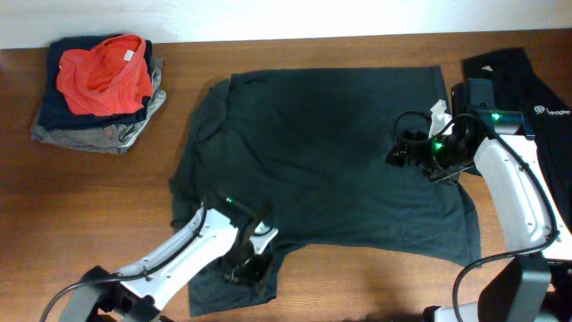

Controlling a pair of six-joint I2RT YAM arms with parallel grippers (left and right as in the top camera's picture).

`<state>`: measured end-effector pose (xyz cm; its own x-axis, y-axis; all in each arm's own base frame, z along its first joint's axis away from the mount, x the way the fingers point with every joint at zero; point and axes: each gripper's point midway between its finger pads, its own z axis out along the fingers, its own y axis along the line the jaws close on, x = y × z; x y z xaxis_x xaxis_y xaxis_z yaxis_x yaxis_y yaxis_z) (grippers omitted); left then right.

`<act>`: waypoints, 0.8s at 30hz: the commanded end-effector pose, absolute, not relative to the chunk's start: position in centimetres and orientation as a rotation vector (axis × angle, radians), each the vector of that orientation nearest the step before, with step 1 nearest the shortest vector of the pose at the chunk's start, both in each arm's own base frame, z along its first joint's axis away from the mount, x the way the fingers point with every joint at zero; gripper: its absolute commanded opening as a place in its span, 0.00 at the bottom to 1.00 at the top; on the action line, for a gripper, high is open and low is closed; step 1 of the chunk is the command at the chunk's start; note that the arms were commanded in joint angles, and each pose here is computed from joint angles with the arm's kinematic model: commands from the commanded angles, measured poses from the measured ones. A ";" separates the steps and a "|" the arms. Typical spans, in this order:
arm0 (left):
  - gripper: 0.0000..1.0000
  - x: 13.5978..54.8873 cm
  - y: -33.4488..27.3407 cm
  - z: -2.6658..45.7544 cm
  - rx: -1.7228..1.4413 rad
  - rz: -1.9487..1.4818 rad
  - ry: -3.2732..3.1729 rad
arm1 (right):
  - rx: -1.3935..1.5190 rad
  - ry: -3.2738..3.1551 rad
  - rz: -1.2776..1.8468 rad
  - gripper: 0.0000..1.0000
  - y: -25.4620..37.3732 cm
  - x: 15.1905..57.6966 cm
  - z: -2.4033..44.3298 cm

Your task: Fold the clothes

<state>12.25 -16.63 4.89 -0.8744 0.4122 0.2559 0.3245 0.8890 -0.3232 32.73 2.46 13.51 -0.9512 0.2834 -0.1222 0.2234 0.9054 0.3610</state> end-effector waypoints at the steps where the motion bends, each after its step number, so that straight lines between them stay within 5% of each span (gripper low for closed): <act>1: 0.25 17.1 -17.6 7.9 -0.633 0.332 -2.925 | 0.357 2.875 0.534 0.88 2.8 33.1 14.1; 2: 0.30 18.6 -17.9 8.9 -0.653 0.310 -2.981 | 0.355 2.871 0.534 0.88 2.7 33.2 14.1; 3: 0.50 20.1 -18.1 10.0 -0.673 0.290 -3.041 | 0.354 2.869 0.534 0.88 2.7 33.3 14.1; 4: 0.99 21.4 -18.4 11.0 -0.689 0.270 -3.098 | 0.354 2.867 0.533 0.88 2.7 33.3 14.2; 12: 0.98 31.9 -18.1 20.0 -0.590 0.287 -3.537 | 0.346 2.848 0.531 0.91 2.7 33.8 14.3; 18: 0.82 36.4 -15.2 21.2 -0.445 0.446 -3.613 | 0.340 2.835 0.529 0.95 2.7 34.1 14.3; 24: 0.95 38.8 -12.8 19.1 -0.352 0.406 -3.603 | 0.325 2.795 0.524 0.95 2.6 35.0 14.6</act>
